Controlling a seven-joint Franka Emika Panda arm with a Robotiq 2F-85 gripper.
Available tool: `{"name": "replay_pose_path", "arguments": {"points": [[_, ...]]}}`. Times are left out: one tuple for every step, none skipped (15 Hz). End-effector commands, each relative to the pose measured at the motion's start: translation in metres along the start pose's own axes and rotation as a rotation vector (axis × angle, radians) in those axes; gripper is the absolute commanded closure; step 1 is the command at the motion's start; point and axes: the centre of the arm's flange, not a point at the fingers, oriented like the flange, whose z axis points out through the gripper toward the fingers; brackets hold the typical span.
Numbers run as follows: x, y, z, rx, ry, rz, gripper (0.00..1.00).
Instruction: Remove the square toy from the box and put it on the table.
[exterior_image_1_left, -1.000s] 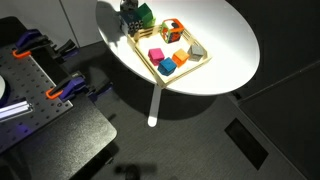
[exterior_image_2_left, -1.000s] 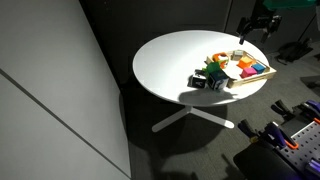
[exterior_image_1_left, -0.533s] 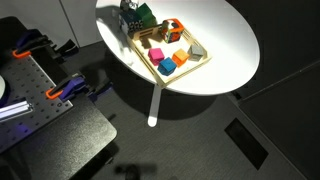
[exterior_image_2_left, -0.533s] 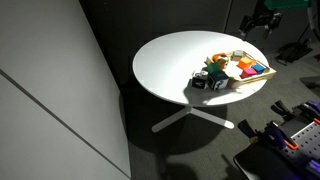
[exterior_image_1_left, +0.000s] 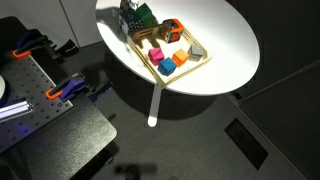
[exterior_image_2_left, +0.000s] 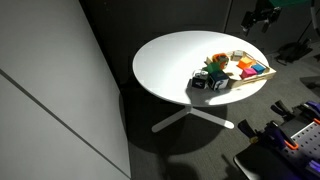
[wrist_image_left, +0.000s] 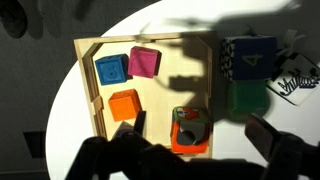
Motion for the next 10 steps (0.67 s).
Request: {"name": "replay_pose_path", "arguments": {"points": [[0.0003, 0.0003, -0.0004, -0.001, 0.002, -0.003, 0.00], [0.0005, 0.0005, -0.0006, -0.002, 0.003, -0.004, 0.00], [0.0006, 0.0005, -0.0007, -0.002, 0.003, -0.004, 0.00], [0.0006, 0.0005, -0.0007, -0.002, 0.003, -0.004, 0.00], [0.0007, 0.0005, -0.0008, -0.002, 0.003, -0.005, 0.00], [0.0007, 0.0005, -0.0008, -0.002, 0.003, -0.005, 0.00], [0.0007, 0.0005, -0.0009, -0.002, 0.003, -0.005, 0.00], [0.0007, 0.0005, -0.0009, -0.002, 0.003, -0.005, 0.00], [-0.0009, 0.0012, -0.0001, -0.002, 0.008, 0.005, 0.00], [0.0013, 0.0024, 0.0012, 0.000, 0.003, 0.009, 0.00]]}}
